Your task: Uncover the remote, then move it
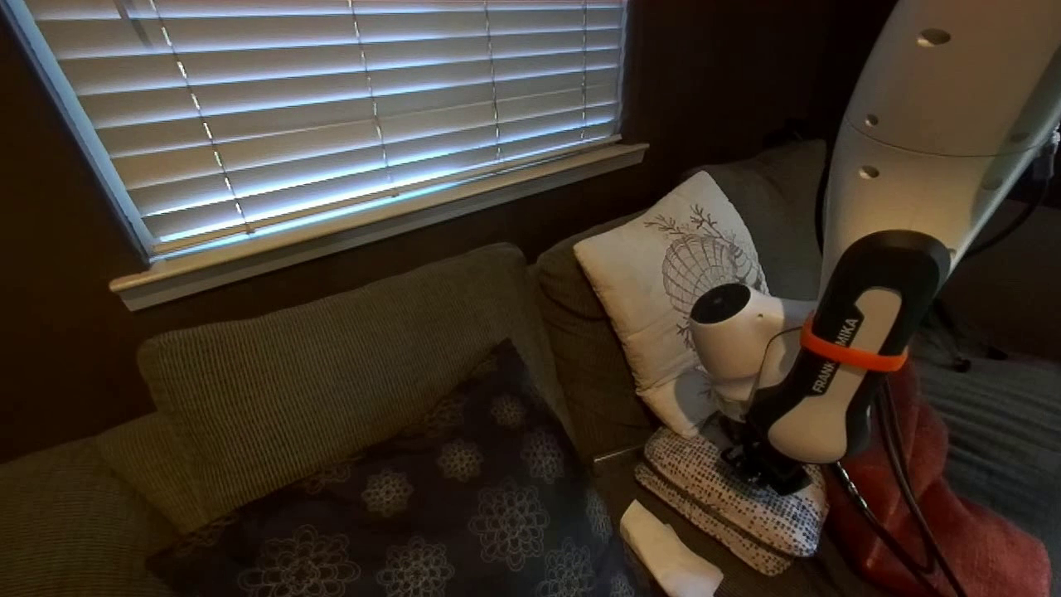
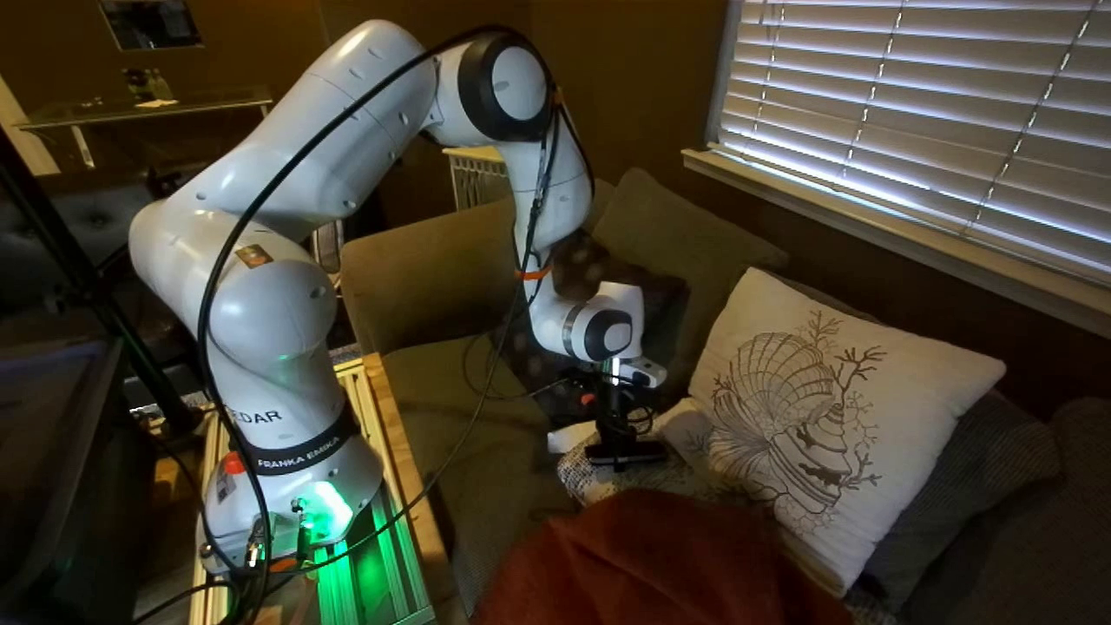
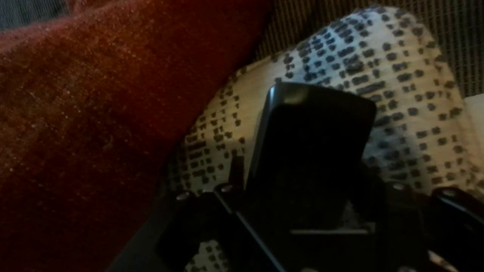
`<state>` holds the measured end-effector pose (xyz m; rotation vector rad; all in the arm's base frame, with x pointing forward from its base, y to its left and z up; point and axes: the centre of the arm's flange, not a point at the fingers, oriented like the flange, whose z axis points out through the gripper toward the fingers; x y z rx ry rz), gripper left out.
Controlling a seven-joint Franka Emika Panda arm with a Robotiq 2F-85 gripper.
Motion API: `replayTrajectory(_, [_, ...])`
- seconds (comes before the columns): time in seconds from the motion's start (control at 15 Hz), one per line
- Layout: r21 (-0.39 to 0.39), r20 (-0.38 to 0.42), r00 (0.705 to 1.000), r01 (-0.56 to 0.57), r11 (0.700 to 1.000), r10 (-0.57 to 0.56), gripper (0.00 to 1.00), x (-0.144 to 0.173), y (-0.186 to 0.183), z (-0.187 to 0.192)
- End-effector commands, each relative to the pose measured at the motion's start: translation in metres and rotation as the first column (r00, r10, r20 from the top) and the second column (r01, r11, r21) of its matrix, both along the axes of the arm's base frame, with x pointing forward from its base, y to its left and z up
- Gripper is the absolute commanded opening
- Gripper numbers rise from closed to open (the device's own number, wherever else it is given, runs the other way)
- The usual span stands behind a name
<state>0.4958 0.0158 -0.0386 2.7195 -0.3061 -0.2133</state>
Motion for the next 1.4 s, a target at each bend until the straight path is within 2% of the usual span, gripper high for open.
replayTrajectory(0.0, [0.031, -0.012, 0.99, -0.141, 0.989, 0.142, 0.4, -0.006, 0.005, 0.009])
replayTrajectory(0.53, [0.084, -0.087, 0.944, -0.312, 0.946, 0.318, 0.4, -0.009, 0.021, 0.006])
replayTrajectory(1.07, [0.106, -0.059, 0.891, -0.443, 0.89, 0.45, 0.4, -0.002, 0.025, 0.005])
replayTrajectory(1.27, [0.11, -0.056, 0.883, -0.459, 0.882, 0.467, 0.4, 0.001, 0.025, 0.004])
replayTrajectory(1.33, [0.111, -0.054, 0.883, -0.458, 0.882, 0.466, 0.9, 0.002, 0.025, 0.006])
